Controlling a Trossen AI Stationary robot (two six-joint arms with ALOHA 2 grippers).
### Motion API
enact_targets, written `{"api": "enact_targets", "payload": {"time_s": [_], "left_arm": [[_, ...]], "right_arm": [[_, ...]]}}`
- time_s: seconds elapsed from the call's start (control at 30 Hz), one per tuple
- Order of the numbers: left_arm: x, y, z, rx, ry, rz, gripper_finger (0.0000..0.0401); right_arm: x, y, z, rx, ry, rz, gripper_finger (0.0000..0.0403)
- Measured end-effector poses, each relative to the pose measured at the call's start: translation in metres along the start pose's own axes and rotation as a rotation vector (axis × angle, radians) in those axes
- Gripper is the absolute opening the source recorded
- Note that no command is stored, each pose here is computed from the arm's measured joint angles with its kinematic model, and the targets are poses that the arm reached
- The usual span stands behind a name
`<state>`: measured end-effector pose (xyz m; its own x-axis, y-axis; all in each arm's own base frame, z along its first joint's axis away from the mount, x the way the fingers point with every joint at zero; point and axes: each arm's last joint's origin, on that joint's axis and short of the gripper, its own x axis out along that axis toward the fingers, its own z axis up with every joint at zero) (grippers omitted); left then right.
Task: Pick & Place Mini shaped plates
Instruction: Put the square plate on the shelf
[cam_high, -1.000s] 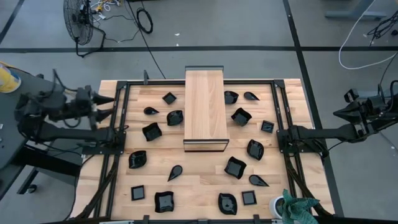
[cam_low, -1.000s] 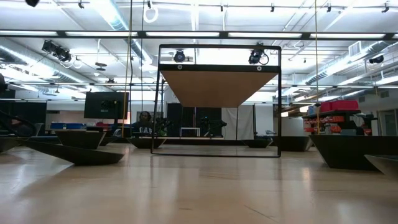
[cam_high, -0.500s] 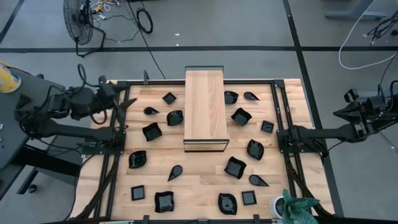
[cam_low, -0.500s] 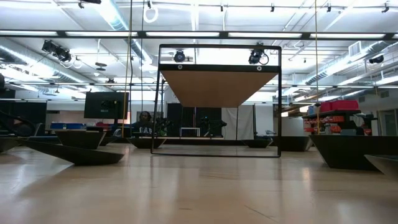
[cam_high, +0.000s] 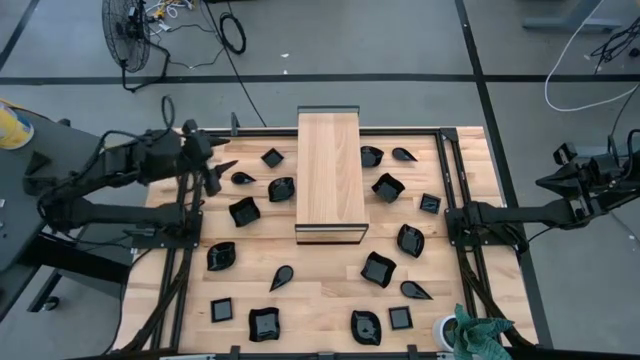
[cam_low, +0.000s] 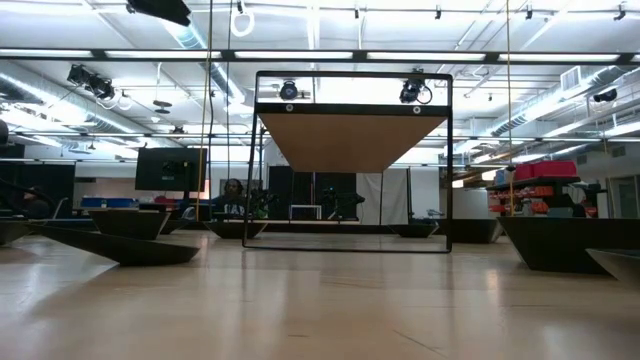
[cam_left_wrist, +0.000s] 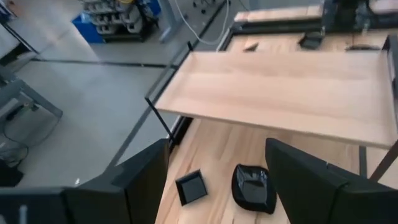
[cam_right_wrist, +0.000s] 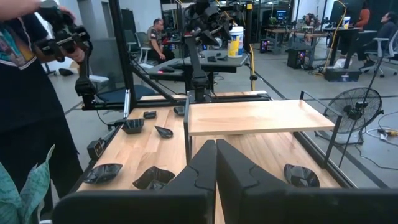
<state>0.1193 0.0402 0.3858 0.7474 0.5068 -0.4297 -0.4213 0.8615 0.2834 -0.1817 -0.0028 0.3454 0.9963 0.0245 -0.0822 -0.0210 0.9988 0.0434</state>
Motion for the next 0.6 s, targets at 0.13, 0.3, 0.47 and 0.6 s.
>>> {"api": "enact_targets", "payload": {"time_s": [0.13, 0.3, 0.47, 0.6], "left_arm": [[0.013, 0.009, -0.001, -0.035, 0.043, -0.015, 0.0268], [0.029, 0.023, -0.005, -0.100, 0.093, -0.051, 0.0268], [0.046, 0.034, -0.009, -0.164, 0.141, -0.088, 0.0268], [0.059, 0.043, -0.004, -0.196, 0.170, -0.101, 0.0268]], "right_arm": [[0.000, 0.000, 0.000, 0.000, 0.000, 0.000, 0.0010], [0.000, 0.000, 0.000, 0.000, 0.000, 0.000, 0.0010], [0.000, 0.000, 0.000, 0.000, 0.000, 0.000, 0.0010], [0.000, 0.000, 0.000, 0.000, 0.000, 0.000, 0.0010]]}}
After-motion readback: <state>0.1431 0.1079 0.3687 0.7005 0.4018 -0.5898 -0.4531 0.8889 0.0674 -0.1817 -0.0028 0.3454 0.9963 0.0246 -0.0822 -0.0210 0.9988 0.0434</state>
